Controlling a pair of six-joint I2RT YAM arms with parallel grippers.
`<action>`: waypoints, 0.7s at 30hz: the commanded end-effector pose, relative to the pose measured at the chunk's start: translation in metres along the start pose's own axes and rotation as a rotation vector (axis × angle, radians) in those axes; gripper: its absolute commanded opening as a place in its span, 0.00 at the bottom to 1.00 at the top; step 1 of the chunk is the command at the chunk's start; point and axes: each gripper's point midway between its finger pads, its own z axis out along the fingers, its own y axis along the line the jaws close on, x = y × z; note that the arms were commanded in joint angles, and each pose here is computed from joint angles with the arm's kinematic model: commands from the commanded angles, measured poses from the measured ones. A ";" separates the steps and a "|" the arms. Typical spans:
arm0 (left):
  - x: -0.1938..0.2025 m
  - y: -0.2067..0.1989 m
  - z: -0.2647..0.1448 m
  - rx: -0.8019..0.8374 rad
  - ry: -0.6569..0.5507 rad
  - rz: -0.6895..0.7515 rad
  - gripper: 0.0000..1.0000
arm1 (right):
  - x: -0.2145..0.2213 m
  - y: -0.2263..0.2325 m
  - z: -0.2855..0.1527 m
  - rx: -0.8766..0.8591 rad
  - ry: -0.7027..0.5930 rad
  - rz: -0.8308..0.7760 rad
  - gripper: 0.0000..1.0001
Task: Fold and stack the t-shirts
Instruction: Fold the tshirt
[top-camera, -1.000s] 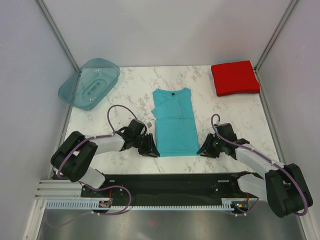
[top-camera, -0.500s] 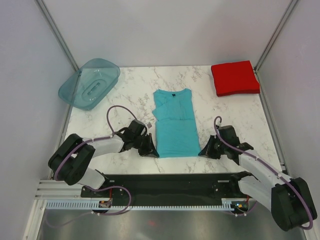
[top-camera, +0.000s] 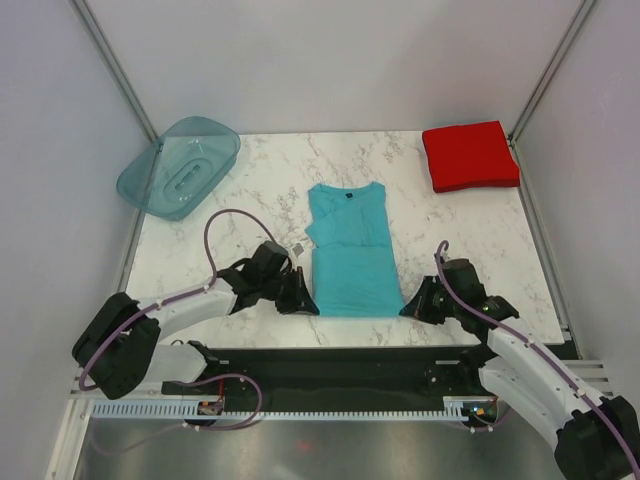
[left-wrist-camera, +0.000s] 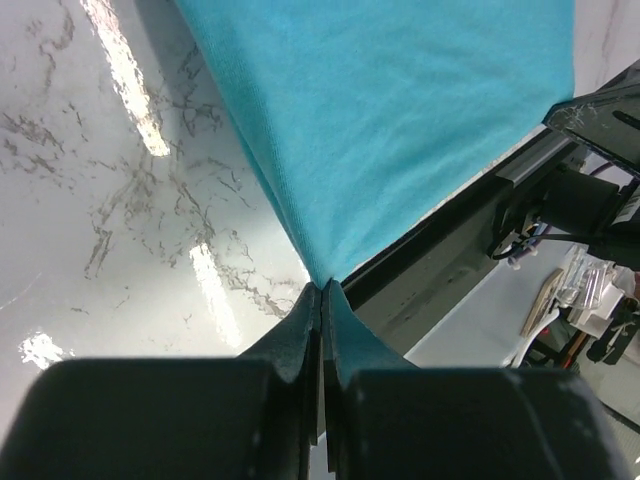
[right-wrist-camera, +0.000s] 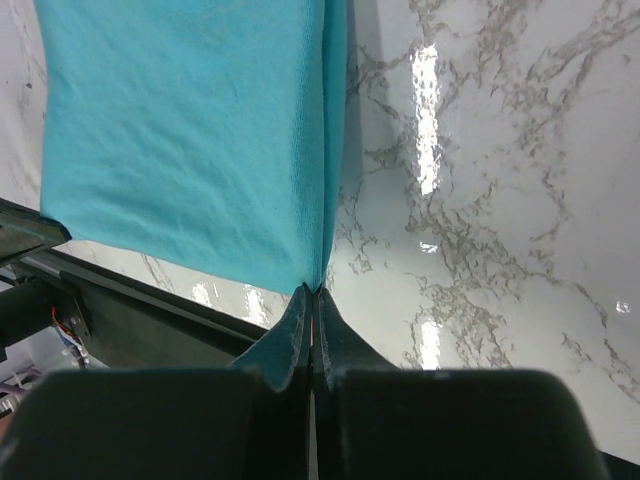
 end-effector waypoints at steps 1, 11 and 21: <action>-0.011 -0.015 -0.010 0.021 -0.049 -0.015 0.02 | -0.017 0.013 -0.010 -0.002 -0.056 -0.006 0.00; -0.049 -0.038 -0.026 0.009 -0.126 0.030 0.02 | -0.058 0.039 -0.019 0.007 -0.133 -0.073 0.00; -0.155 -0.055 -0.048 0.024 -0.248 0.067 0.02 | -0.153 0.102 -0.005 0.030 -0.208 -0.163 0.00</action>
